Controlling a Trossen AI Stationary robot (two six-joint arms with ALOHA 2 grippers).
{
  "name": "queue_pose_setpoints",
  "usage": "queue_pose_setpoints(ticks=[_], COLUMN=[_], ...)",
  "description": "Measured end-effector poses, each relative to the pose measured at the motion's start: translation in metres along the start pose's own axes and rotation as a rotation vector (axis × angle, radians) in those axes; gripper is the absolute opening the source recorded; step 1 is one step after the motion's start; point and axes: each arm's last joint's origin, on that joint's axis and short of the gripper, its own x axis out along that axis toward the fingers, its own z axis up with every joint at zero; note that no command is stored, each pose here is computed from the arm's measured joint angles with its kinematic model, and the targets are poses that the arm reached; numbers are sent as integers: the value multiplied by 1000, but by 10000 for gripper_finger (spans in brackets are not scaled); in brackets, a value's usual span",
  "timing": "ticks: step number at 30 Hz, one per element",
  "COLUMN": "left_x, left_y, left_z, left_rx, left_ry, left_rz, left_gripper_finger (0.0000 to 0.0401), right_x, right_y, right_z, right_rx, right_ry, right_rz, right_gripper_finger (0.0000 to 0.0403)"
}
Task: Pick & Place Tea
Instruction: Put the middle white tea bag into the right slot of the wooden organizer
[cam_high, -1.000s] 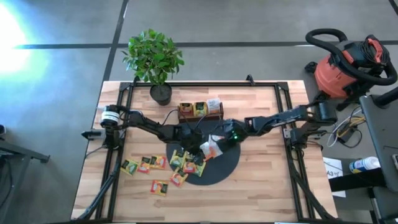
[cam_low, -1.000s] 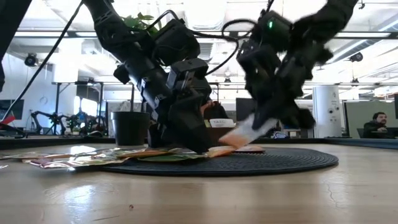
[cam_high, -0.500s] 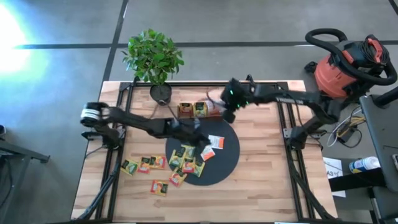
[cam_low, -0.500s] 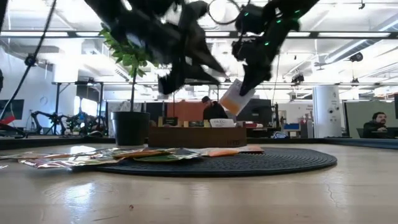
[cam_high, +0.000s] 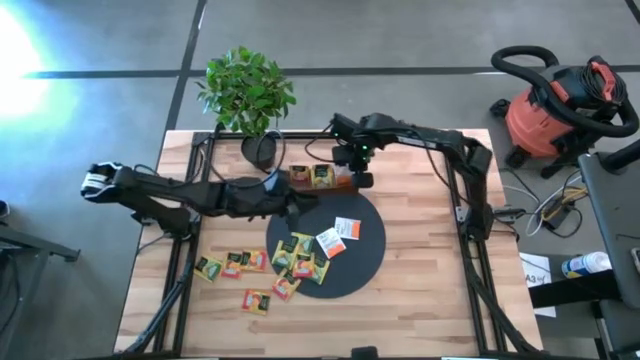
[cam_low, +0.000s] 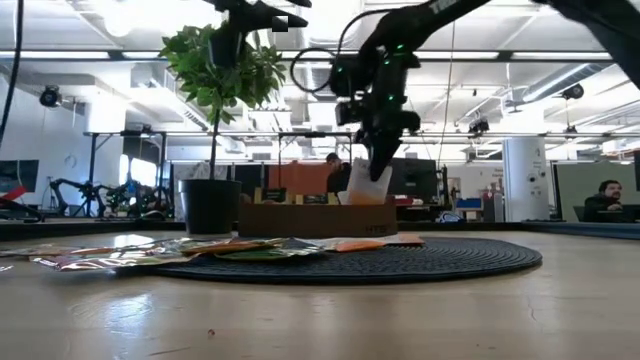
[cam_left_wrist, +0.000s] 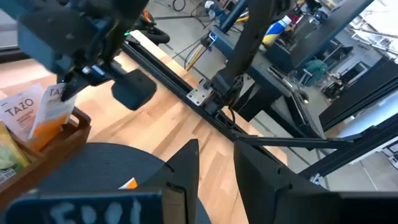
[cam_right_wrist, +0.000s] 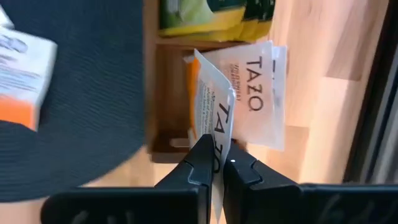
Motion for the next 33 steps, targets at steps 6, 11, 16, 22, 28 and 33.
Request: queue_pose_setpoints(ticks=[6,11,16,22,28,33], left_x=[-8,-10,-10,-10,-10,-10], left_y=[-5,-6,-6,-5,-5,-5], left_z=[4,4,5,4,4,4], left_rx=[-7,-8,-7,11,44,46], left_ry=[-27,-31,-31,-24,-24,-22], left_rz=[-18,-18,-19,-14,-14,-17], left_gripper_finger=[76,76,76,76,76,76], right_x=[13,26,38,36,28,28], right_y=[-10,-13,-12,-12,-11,-7], right_z=[14,25,35,42,42,46], right_rx=[-30,-44,-50,29,74,66], right_ry=[59,80,89,52,40,25], right_rz=[22,35,39,25,22,17], right_gripper_finger=[8,8,8,10,55,115])
